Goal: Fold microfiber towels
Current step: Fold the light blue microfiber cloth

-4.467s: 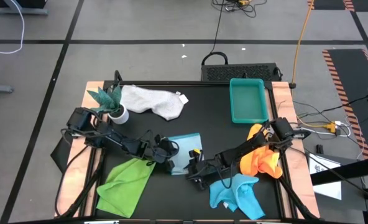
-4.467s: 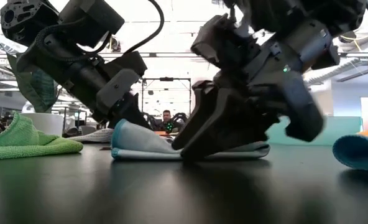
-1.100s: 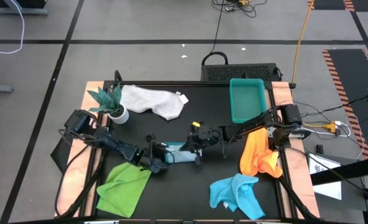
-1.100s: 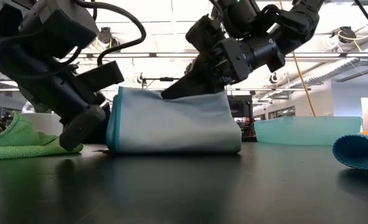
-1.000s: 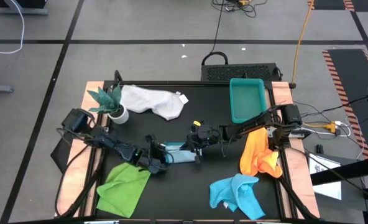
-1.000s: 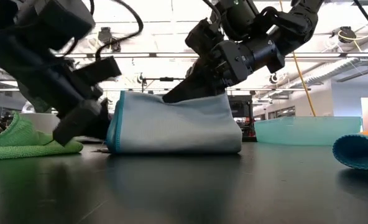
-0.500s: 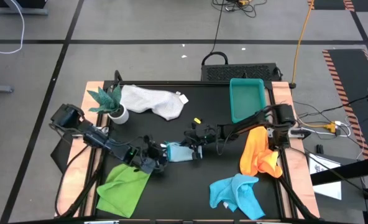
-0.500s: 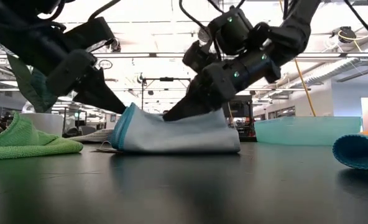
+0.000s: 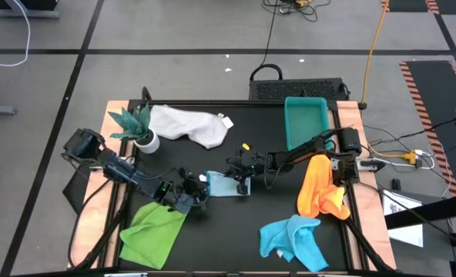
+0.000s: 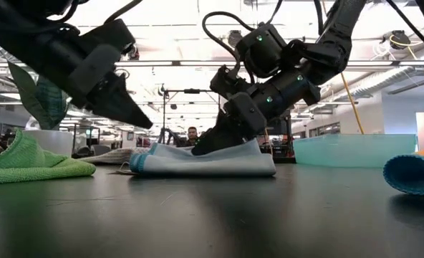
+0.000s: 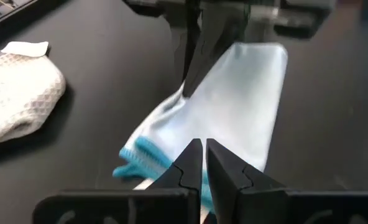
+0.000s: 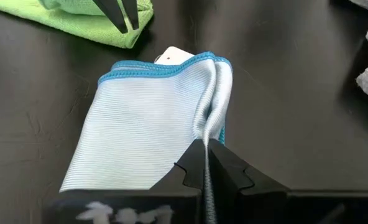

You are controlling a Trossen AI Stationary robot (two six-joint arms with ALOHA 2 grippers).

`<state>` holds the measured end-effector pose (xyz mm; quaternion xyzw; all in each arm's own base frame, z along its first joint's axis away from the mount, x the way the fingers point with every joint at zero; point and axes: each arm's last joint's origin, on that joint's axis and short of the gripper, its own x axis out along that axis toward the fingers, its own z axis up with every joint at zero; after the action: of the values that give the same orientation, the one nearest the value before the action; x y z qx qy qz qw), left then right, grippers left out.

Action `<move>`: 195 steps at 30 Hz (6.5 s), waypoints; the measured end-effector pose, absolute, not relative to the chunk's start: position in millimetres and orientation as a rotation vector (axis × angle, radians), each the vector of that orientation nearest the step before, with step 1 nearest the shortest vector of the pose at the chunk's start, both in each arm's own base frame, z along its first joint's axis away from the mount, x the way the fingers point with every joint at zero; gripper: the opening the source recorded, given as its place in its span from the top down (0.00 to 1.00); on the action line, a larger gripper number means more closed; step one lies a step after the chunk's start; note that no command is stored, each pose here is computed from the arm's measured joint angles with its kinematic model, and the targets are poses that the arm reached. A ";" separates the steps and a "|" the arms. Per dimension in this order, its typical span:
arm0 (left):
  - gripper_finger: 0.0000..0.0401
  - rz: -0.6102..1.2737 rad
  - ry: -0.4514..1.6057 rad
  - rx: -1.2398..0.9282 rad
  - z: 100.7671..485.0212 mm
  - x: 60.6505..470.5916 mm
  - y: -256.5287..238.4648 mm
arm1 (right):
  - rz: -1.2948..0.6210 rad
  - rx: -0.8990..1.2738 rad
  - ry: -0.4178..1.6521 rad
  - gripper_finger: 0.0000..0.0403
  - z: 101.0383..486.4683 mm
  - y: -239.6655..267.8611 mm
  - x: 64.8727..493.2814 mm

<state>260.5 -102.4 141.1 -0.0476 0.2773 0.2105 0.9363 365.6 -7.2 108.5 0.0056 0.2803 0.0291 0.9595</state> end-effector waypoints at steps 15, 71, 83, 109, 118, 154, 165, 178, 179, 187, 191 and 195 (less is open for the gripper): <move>0.94 0.478 0.523 -0.133 145.0 270.8 -84.7 | -0.127 -0.106 0.546 0.81 112.7 -13.1 366.4; 0.94 0.459 0.530 -0.216 111.2 301.6 -45.3 | -0.381 0.176 0.676 0.98 128.6 0.7 287.0; 0.94 0.467 0.542 -0.213 110.0 301.1 -43.5 | -0.407 0.234 0.690 0.76 131.5 -1.0 283.4; 0.94 0.466 0.534 -0.218 110.6 301.5 -43.7 | -0.115 0.255 0.635 0.99 151.6 21.6 270.5; 0.94 0.461 0.512 -0.228 112.4 302.9 -44.0 | -0.148 0.299 0.624 1.00 151.3 41.1 266.2; 0.94 0.394 0.316 -0.178 128.0 312.4 -57.4 | -0.180 0.034 0.531 1.00 130.7 23.1 269.9; 0.94 0.450 0.339 -0.173 124.7 310.6 -54.7 | -0.291 0.117 0.670 1.00 105.8 17.7 265.7; 0.94 0.570 0.480 -0.237 108.8 303.6 -36.2 | -0.298 0.161 0.711 0.80 118.3 17.4 256.2; 0.94 0.580 0.496 -0.257 107.1 302.6 -33.8 | -0.301 0.181 0.689 0.78 121.8 17.4 256.5; 0.94 0.604 0.634 -0.343 95.9 294.9 -23.4 | -0.197 0.213 0.610 0.74 130.8 33.4 260.1; 0.94 0.495 0.653 -0.350 97.0 296.7 -32.2 | -0.059 0.206 0.597 0.75 133.1 46.5 260.8; 0.94 0.299 0.671 -0.376 99.6 298.7 -50.9 | 0.107 0.196 0.542 0.75 139.7 62.1 262.1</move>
<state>298.7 -50.9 99.6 -0.1829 0.3261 0.1453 0.9160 262.1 62.1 139.7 0.0968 0.2669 0.0529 0.9574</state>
